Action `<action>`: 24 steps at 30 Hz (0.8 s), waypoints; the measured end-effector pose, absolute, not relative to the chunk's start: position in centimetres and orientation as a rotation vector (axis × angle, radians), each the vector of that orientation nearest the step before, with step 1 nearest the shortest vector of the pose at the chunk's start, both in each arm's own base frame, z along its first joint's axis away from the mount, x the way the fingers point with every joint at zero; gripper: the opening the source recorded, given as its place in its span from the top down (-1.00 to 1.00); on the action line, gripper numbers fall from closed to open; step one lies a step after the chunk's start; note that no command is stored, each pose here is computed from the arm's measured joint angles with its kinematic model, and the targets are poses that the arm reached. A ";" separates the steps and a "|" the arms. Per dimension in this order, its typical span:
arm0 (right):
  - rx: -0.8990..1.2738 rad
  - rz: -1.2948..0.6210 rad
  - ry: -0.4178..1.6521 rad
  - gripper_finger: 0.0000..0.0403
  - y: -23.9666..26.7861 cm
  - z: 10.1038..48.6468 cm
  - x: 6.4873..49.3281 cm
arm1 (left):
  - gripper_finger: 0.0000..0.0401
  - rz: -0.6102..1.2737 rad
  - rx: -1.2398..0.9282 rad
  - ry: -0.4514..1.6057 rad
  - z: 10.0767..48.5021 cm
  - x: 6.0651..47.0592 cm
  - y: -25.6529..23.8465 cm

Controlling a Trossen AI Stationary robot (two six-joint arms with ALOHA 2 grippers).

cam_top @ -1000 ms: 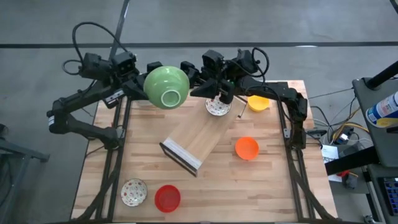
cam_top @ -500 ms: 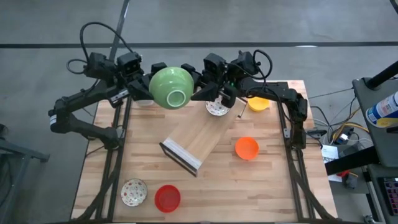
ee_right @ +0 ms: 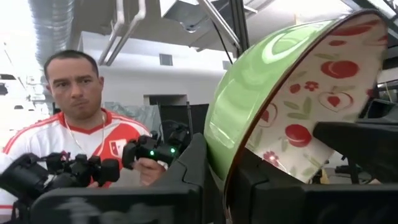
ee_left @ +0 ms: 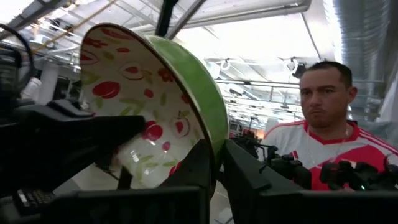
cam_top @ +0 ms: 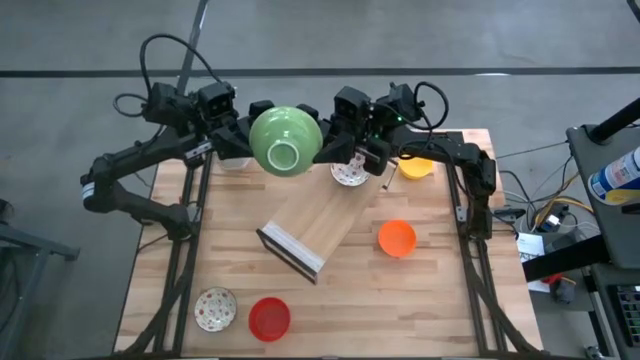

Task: Pick & Place Mini bowls
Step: Stack the top white bowl on the top of the white bowl on the shelf

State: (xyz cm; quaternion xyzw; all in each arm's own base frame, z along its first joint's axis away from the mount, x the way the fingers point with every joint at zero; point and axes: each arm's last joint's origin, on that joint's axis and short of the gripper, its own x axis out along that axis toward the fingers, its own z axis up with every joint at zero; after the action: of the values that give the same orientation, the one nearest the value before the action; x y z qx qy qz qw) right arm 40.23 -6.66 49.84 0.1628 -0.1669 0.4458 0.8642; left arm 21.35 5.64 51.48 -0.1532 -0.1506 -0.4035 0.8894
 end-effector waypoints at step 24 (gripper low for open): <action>0.450 0.863 -0.433 0.94 -7.0 51.2 39.4 | 0.46 -0.632 -0.439 -0.398 51.0 22.6 7.9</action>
State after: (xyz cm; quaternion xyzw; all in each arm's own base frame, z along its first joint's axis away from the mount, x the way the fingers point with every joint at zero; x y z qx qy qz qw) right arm 39.42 -7.04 51.18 0.2144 -0.2066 0.4114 0.8615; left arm 22.59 7.88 50.96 -0.2126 -0.1928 -0.3063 0.9077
